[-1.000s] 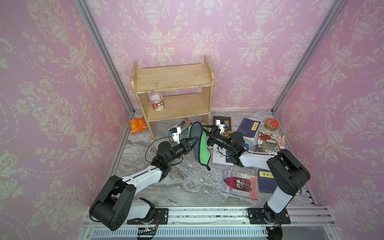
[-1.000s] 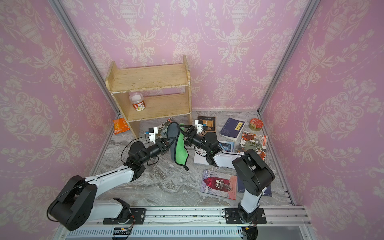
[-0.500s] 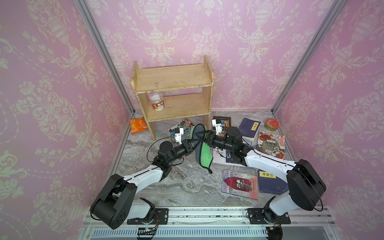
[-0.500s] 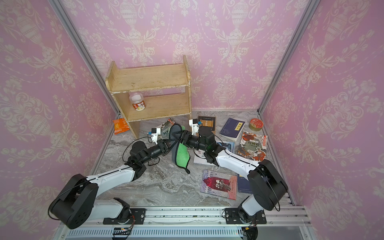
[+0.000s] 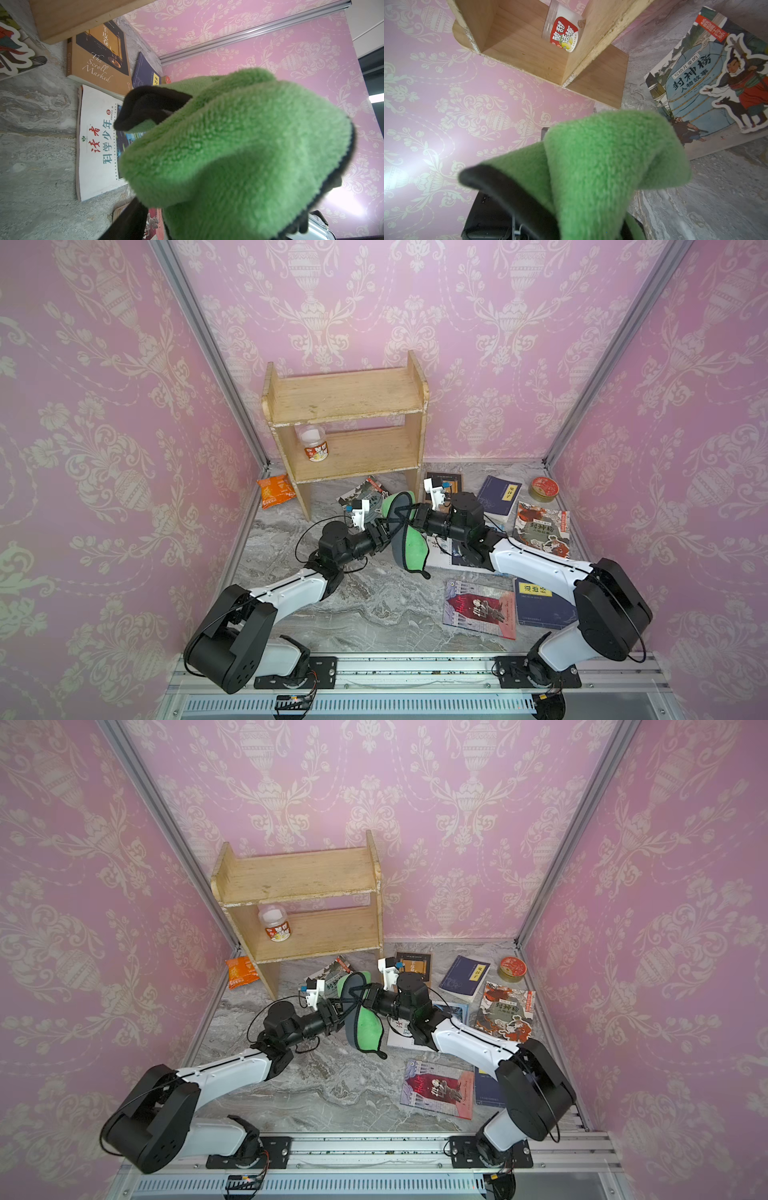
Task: Wipe the cover of the book
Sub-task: Pick up the cleaning item at the center of the board.
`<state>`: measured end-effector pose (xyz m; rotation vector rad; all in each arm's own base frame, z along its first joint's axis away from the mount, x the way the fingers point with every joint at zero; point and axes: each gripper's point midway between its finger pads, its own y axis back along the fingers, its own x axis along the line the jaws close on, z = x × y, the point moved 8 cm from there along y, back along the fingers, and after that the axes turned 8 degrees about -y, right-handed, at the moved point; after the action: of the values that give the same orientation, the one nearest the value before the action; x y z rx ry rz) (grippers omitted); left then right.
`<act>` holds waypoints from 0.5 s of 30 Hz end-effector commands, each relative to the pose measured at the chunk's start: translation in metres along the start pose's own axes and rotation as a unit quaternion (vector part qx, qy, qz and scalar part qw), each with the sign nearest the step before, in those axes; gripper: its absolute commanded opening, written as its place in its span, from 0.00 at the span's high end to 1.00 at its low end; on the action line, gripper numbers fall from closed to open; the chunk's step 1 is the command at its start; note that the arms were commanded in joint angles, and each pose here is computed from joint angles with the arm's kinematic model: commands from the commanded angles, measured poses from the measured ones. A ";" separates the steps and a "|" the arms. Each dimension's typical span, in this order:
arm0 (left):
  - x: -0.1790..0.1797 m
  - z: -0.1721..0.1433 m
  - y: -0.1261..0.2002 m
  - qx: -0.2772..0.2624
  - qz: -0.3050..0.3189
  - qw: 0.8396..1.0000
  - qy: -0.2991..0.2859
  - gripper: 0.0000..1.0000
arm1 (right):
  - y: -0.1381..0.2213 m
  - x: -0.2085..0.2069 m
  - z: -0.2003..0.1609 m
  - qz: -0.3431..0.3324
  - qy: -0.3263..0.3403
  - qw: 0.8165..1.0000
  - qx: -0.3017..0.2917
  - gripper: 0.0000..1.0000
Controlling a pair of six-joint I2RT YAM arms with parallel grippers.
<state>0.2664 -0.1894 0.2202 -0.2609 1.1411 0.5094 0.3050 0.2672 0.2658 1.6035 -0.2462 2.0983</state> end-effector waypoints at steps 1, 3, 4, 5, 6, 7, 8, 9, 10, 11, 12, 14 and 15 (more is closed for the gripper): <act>-0.006 -0.005 0.003 0.034 0.001 0.999 -0.023 0.29 | 0.007 0.021 0.008 0.053 0.004 0.999 -0.004 0.87; -0.006 -0.007 0.004 0.042 0.003 0.999 -0.024 0.25 | 0.009 0.019 0.012 0.060 -0.003 0.998 -0.010 0.85; -0.005 -0.008 0.004 0.047 0.004 0.999 -0.023 0.24 | 0.011 0.018 0.014 0.064 -0.006 0.998 -0.014 0.84; -0.004 -0.010 0.004 0.052 0.007 0.998 -0.020 0.23 | 0.012 0.017 0.016 0.066 -0.010 0.998 -0.016 0.84; -0.003 -0.011 0.004 0.057 0.009 0.998 -0.019 0.22 | 0.013 0.017 0.018 0.067 -0.011 0.998 -0.016 0.84; -0.001 -0.012 0.004 0.060 0.011 0.998 -0.017 0.22 | 0.015 0.017 0.020 0.067 -0.012 0.998 -0.018 0.87; -0.001 -0.012 0.005 0.062 0.013 0.998 -0.016 0.21 | 0.016 0.016 0.021 0.067 -0.013 0.997 -0.020 0.91; -0.001 -0.012 0.005 0.062 0.013 0.998 -0.017 0.21 | 0.018 0.016 0.023 0.066 -0.013 0.997 -0.023 0.94; -0.002 -0.011 0.007 0.060 0.011 0.998 -0.019 0.20 | 0.021 0.015 0.026 0.065 -0.012 0.997 -0.027 0.95; -0.003 -0.009 0.008 0.057 0.011 0.998 -0.021 0.19 | 0.024 0.013 0.028 0.062 -0.013 0.997 -0.031 0.98; -0.004 -0.008 0.009 0.053 0.009 0.998 -0.023 0.17 | 0.027 0.012 0.031 0.060 -0.014 0.997 -0.037 0.98; -0.008 -0.005 0.011 0.044 0.006 0.999 -0.029 0.13 | 0.035 0.008 0.038 0.055 -0.019 0.997 -0.049 1.00; -0.010 -0.004 0.011 0.041 0.003 0.999 -0.032 0.11 | 0.039 0.007 0.041 0.054 -0.021 0.997 -0.054 1.00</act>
<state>0.2578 -0.1867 0.2199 -0.1827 1.1406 0.4989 0.3196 0.2353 0.2664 1.6609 -0.3390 2.0596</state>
